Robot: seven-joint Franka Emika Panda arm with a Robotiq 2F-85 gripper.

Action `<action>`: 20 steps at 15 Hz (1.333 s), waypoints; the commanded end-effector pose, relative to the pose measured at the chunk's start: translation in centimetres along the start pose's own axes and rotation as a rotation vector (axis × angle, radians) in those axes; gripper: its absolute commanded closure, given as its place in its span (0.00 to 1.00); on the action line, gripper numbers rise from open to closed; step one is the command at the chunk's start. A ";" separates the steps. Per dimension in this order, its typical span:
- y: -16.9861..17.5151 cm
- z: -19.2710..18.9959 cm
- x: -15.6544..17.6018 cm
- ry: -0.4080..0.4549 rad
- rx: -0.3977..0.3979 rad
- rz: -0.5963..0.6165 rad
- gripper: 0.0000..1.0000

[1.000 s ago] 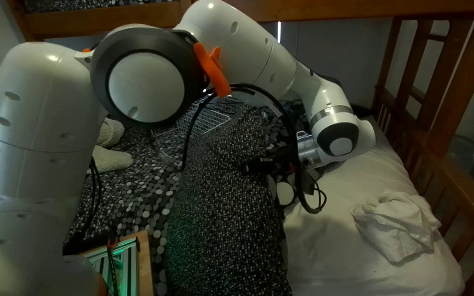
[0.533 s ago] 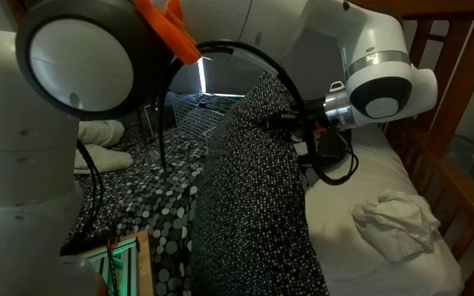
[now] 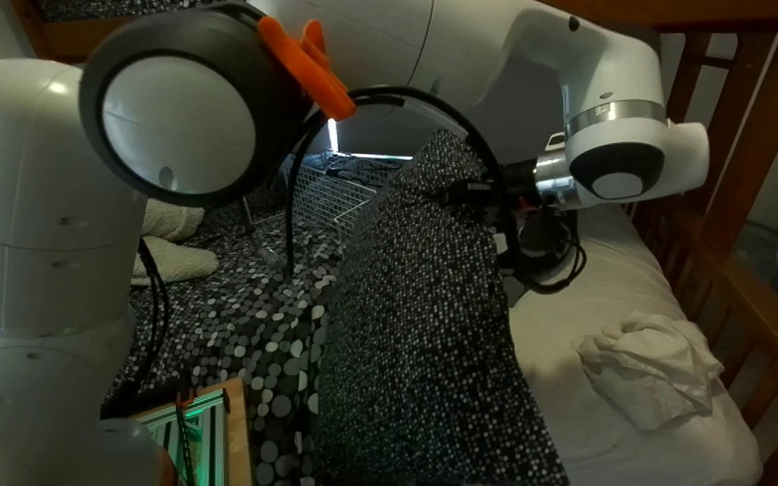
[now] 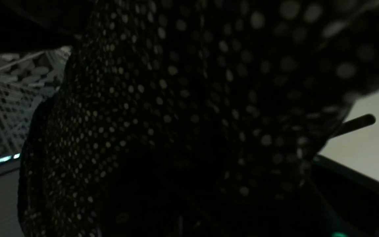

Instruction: Move the pillow to the right

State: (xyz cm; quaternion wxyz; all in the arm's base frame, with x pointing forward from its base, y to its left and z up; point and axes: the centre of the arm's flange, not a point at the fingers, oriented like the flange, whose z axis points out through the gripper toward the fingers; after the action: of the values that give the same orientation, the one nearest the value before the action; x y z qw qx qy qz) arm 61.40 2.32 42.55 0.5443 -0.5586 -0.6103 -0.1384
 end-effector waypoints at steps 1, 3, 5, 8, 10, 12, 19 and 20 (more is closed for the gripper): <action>-1.4 -6.2 6.8 0.099 -0.141 -0.081 1.00; -1.9 -9.3 9.7 0.075 -0.237 -0.118 1.00; -1.6 -12.7 12.2 0.040 -0.341 -0.138 1.00; -1.6 -16.1 14.5 0.002 -0.520 -0.152 1.00; -3.0 -13.0 12.6 0.000 -0.472 -0.137 1.00; -2.1 -13.2 12.7 -0.027 -0.508 -0.140 1.00; -0.8 -16.7 20.8 -0.370 -0.485 -0.253 1.00; -1.1 -16.7 21.7 -0.413 -0.503 -0.271 1.00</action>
State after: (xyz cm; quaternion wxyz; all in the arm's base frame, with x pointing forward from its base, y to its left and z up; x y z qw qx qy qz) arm 69.01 0.16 61.14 0.2885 -0.6238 -0.6826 -0.2483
